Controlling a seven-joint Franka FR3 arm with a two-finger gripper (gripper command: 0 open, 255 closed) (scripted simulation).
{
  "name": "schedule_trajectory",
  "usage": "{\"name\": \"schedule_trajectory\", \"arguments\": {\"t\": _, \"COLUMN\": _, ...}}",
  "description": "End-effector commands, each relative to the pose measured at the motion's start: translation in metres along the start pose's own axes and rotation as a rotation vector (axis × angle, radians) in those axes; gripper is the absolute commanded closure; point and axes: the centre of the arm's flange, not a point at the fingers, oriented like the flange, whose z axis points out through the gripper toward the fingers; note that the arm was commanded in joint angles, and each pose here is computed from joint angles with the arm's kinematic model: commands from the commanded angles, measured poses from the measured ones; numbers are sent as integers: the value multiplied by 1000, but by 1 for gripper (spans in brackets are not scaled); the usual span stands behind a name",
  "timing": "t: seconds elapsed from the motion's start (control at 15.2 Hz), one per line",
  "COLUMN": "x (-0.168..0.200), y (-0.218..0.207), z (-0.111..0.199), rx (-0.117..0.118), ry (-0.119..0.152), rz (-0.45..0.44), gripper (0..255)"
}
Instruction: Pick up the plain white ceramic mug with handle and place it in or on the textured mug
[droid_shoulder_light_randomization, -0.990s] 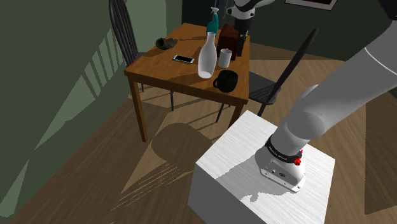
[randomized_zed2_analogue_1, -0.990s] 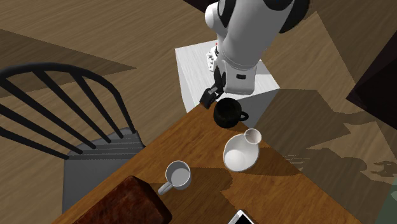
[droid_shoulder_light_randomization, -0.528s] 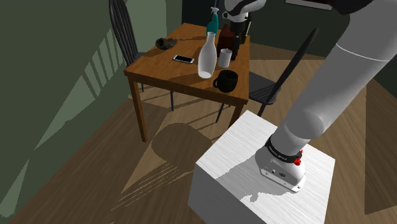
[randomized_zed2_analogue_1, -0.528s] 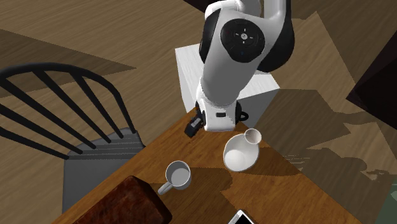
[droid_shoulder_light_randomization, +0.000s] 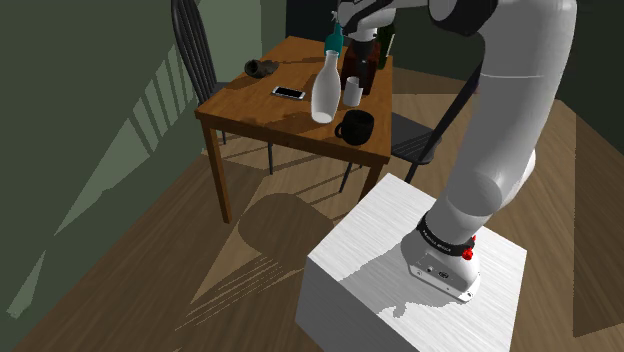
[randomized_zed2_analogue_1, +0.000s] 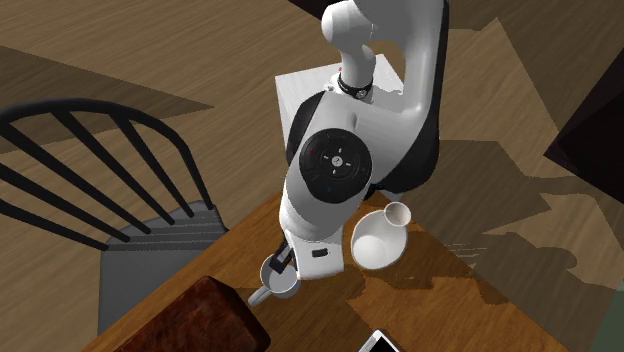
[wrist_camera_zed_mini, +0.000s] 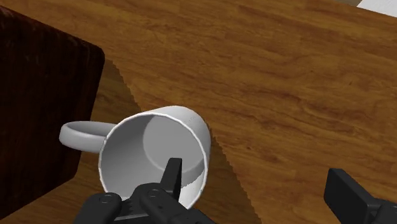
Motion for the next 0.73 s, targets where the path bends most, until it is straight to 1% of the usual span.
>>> {"name": "schedule_trajectory", "arguments": {"t": 0.0, "x": 6, "y": 26, "z": 11, "rx": 1, "ry": 3, "rz": -29, "gripper": 0}}
{"name": "schedule_trajectory", "arguments": {"t": 0.07, "x": 8, "y": 30, "z": 13, "rx": 1, "ry": 3, "rz": -34, "gripper": 0}}
{"name": "schedule_trajectory", "arguments": {"t": 0.53, "x": 8, "y": 30, "z": 53, "rx": 1, "ry": 3, "rz": -34, "gripper": 0}}
{"name": "schedule_trajectory", "arguments": {"t": 0.66, "x": 8, "y": 30, "z": 53, "rx": 1, "ry": 3, "rz": -34, "gripper": 0}}
